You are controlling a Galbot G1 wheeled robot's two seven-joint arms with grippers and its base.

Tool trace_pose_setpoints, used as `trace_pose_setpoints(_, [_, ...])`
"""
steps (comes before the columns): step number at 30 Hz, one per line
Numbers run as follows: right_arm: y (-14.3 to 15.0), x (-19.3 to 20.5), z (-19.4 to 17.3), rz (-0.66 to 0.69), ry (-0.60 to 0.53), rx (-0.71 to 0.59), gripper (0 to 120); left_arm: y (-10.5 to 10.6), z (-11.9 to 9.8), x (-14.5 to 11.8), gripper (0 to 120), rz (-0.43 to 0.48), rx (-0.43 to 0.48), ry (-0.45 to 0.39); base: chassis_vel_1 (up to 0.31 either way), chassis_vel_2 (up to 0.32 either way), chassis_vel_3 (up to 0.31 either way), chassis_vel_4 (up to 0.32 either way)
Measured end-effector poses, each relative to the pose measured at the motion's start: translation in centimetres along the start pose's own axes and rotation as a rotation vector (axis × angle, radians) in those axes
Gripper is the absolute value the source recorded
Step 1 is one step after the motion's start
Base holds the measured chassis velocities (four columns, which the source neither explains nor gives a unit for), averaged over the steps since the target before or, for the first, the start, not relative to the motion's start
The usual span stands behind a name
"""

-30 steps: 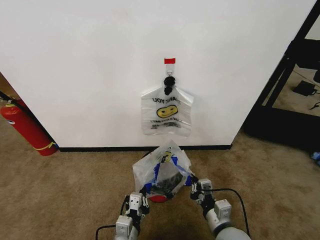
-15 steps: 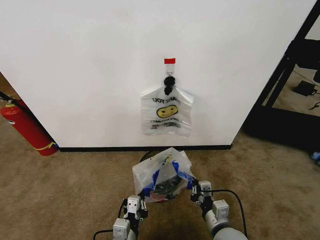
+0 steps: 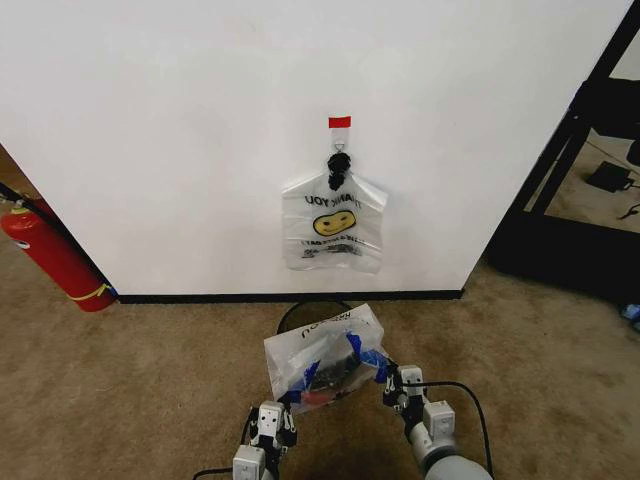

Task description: Pick up the garbage bag from the wall and place it over the trash bin.

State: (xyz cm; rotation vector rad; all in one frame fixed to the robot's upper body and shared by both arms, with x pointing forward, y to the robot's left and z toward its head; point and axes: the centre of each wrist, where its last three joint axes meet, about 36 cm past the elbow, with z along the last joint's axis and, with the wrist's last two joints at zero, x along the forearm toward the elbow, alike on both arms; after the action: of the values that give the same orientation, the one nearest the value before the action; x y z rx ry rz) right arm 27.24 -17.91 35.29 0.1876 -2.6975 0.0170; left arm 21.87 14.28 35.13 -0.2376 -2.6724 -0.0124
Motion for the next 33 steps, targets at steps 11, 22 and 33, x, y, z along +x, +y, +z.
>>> trace_pose_setpoints(11, [0.6, -0.2, -0.3, -0.025, 0.032, -0.028, 0, 1.7, -1.4, -2.1, 0, 0.007, -0.065, 0.009, 0.000, 0.000, 0.000, 0.000])
trace_pose_setpoints(22, [0.2, 0.7, -1.0, -0.037, 0.112, -0.001, 0, 3.2, -1.0, -0.6, 0, 0.052, -0.162, 0.052, 0.000, 0.000, 0.000, 0.000])
trace_pose_setpoints(33, [0.2, -1.5, -1.8, -0.042, 0.167, -0.017, 0, 3.2, 0.4, -2.2, 0, 0.032, -0.178, 0.077, 0.000, 0.000, 0.000, 0.000])
